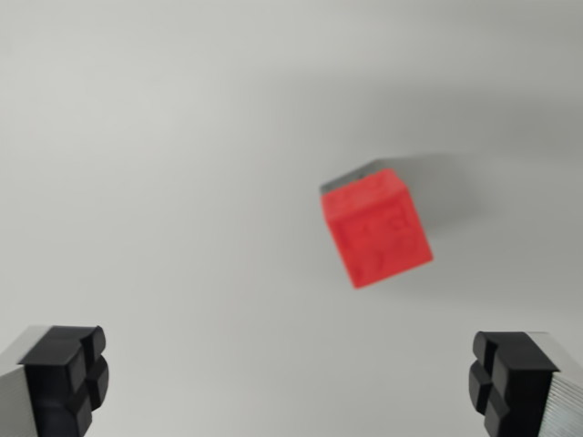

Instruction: Destack cube

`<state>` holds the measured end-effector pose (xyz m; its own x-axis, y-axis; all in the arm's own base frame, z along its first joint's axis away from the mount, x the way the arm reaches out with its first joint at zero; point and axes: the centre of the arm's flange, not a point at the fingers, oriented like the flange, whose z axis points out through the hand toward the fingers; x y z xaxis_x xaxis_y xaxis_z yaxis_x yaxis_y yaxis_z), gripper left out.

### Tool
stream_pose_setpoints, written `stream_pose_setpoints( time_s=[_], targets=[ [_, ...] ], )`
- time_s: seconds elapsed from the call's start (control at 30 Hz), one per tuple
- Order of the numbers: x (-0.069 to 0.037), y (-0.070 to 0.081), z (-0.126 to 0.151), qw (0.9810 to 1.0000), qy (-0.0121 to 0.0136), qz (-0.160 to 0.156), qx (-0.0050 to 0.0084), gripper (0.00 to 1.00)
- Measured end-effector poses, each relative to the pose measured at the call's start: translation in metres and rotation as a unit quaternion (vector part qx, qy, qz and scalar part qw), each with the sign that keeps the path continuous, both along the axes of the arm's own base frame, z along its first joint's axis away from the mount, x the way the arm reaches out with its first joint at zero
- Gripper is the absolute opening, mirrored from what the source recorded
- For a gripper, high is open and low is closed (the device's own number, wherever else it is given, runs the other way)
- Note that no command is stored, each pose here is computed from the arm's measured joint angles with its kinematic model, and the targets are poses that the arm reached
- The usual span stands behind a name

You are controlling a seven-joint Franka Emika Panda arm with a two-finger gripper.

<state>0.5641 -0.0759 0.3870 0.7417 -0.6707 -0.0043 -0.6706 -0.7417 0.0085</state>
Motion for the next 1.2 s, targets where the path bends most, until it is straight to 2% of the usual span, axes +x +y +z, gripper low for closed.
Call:
stream_pose_setpoints(
  time_s=[0.2,0.37,0.57,0.67,0.7,0.77,0.9,1.07,1.2],
  targets=[
    [-0.007,-0.012,-0.014,0.9989,-0.0007,0.046,0.0003,1.0],
    [-0.013,-0.025,-0.03,0.9955,-0.0007,0.094,0.0008,1.0],
    [-0.021,-0.04,-0.048,0.9887,-0.0009,0.15,0.0015,1.0],
    [-0.026,-0.048,-0.058,0.9832,-0.0013,0.183,0.002,1.0],
    [-0.026,-0.049,-0.06,0.9822,-0.0014,0.188,0.0021,1.0],
    [-0.029,-0.055,-0.067,0.9787,-0.0012,0.205,0.0024,1.0],
    [-0.03,-0.058,-0.082,0.9774,-0.0018,0.211,0.0017,1.0],
    [-0.029,-0.056,-0.106,0.9771,-0.0003,0.213,0.0023,1.0],
    [-0.029,-0.057,-0.124,0.9771,0.0,0.213,0.0021,1.0]
  ],
)
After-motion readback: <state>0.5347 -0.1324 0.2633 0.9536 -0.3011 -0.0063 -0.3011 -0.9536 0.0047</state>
